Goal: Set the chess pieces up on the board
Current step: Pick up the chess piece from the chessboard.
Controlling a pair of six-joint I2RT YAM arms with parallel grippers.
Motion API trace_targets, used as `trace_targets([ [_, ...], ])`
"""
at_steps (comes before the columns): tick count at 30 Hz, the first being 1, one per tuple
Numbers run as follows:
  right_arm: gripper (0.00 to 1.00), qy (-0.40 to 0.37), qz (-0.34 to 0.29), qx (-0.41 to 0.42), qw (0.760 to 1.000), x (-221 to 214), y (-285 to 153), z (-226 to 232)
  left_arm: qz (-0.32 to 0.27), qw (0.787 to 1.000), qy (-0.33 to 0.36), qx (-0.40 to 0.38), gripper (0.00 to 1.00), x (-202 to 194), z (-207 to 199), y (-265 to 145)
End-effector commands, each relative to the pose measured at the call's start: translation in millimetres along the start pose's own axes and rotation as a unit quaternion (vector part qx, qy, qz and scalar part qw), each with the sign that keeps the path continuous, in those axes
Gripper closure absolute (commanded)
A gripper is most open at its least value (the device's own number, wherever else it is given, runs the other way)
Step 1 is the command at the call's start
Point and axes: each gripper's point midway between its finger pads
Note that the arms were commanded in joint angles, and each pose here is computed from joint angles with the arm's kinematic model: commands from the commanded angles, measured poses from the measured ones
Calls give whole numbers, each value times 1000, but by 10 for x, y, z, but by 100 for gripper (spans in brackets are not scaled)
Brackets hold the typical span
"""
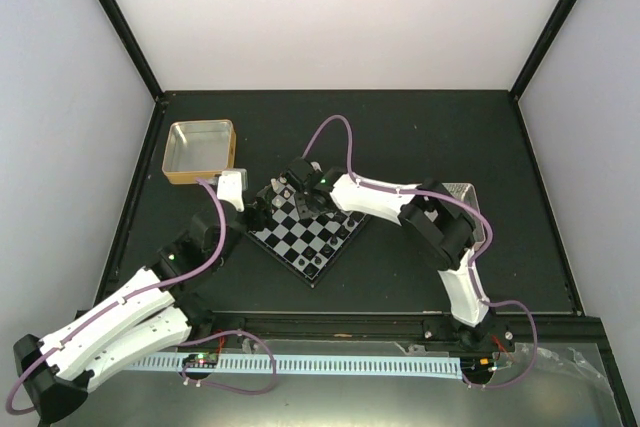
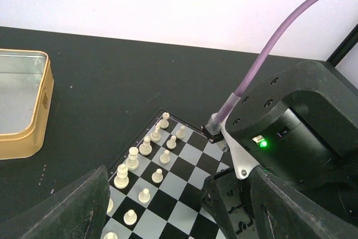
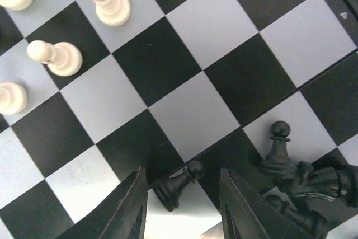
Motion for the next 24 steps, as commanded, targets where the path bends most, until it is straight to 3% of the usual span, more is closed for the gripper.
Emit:
trace_targets([
  [1, 62, 16, -12, -32, 999, 71, 3, -73, -1, 1000, -5, 9, 29, 3, 33, 18],
  [20, 62, 23, 12, -37, 999, -130, 58, -150, 2, 1000, -3, 15, 29, -16, 37, 56],
  [24, 59, 25, 12, -39, 999, -166, 32, -187, 4, 1000, -2, 16, 29, -22, 40, 64],
])
Point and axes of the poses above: each gripper's point midway between its finger pads, its own y axis out along the fingers, its own z axis along the line the jaws close on, x = y × z, and after that the axes turned 4 degrees about y, right-handed
